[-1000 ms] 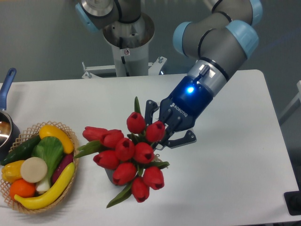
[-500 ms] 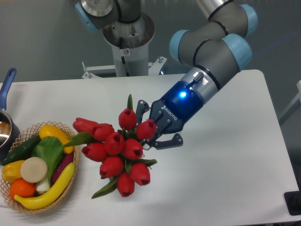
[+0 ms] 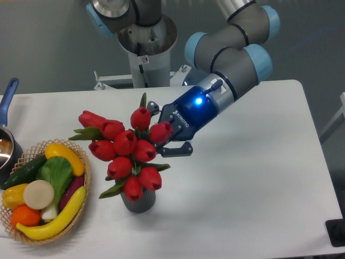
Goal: Insert the flowers into the vase
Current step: 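Lower the tulip stems down into the grey vase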
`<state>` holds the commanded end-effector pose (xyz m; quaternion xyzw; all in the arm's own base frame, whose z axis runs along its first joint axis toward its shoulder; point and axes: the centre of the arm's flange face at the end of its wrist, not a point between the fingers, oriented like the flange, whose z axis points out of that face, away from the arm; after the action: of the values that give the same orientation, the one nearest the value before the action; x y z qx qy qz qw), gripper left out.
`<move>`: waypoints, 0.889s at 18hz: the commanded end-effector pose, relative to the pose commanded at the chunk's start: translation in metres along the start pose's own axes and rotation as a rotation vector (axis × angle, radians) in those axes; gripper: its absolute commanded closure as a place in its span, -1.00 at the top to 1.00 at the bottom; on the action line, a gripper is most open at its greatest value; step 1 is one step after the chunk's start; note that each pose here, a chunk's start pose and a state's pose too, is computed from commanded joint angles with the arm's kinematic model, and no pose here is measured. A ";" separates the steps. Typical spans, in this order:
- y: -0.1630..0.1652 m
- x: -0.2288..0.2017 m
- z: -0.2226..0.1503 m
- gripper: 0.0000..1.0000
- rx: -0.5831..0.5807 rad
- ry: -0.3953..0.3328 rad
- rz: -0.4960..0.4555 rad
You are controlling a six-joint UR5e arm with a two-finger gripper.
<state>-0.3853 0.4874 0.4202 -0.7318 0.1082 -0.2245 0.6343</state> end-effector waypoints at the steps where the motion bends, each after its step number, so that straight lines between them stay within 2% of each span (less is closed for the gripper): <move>1: 0.001 0.000 0.002 -0.65 -0.001 0.003 -0.001; 7: 0.021 0.000 0.005 -0.65 -0.003 0.010 0.042; 11: 0.030 -0.001 0.006 -0.65 -0.005 0.011 0.038; 13: 0.053 0.001 0.008 -0.65 -0.008 0.015 0.062; 16: 0.070 0.004 0.009 -0.65 -0.017 0.016 0.058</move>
<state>-0.3684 0.4816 0.3520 -0.7319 0.1364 -0.2108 0.6335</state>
